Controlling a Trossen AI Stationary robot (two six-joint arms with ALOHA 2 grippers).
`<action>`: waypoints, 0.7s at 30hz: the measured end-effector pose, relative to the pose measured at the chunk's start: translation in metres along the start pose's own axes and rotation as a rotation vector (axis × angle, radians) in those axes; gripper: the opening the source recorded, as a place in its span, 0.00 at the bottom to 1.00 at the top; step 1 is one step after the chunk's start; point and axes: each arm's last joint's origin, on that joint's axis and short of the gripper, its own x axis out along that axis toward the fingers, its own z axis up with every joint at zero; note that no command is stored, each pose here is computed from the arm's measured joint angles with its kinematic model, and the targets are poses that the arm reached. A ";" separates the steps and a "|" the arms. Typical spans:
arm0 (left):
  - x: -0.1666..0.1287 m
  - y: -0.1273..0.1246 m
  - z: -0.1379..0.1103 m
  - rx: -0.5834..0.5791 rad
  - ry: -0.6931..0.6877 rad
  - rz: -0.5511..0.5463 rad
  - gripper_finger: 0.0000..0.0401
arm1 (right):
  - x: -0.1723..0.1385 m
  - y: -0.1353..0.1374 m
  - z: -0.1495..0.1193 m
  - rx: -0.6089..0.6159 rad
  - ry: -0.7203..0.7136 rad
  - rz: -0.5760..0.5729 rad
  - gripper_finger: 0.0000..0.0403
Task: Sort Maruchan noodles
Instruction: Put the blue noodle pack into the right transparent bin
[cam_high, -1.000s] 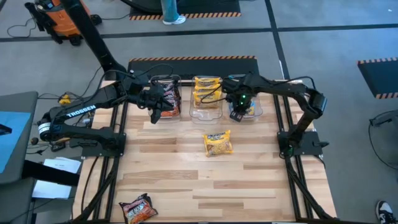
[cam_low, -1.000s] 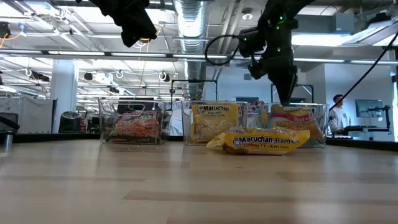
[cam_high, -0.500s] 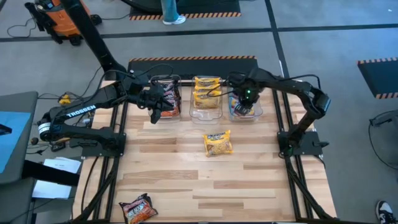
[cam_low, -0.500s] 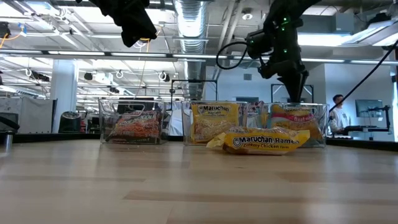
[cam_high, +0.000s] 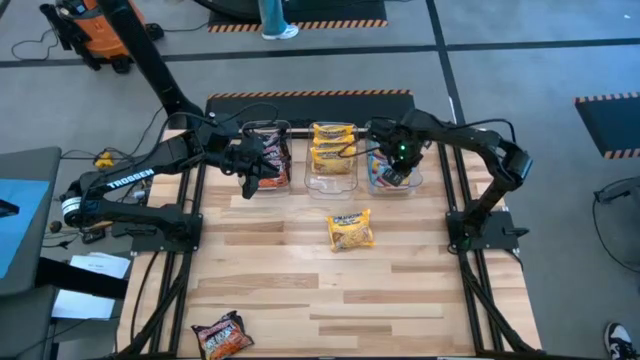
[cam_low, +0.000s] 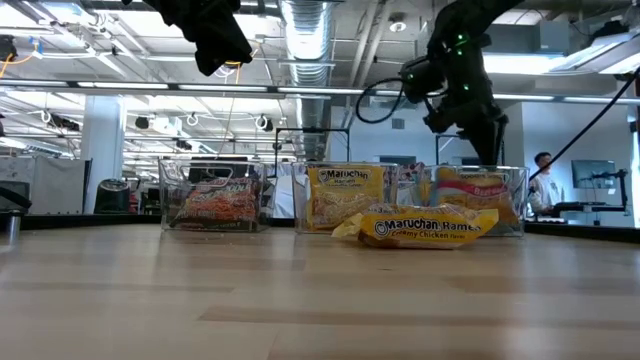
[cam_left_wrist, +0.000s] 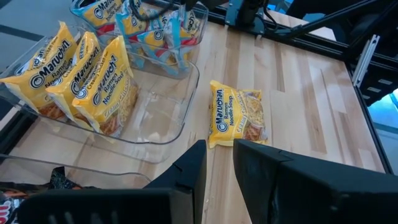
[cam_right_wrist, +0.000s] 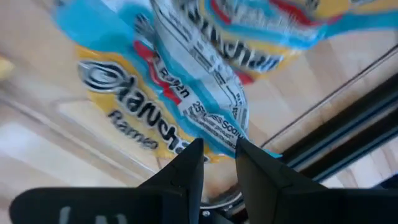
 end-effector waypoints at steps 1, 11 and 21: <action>0.000 0.000 0.000 0.000 0.000 0.000 0.17 | 0.004 0.000 -0.001 0.001 0.015 -0.009 0.29; 0.000 0.000 0.000 0.001 -0.001 0.001 0.17 | 0.023 -0.001 -0.011 0.036 0.098 -0.122 0.26; 0.000 0.000 0.000 0.000 -0.002 0.001 0.17 | 0.015 0.003 -0.018 0.016 0.085 -0.127 0.23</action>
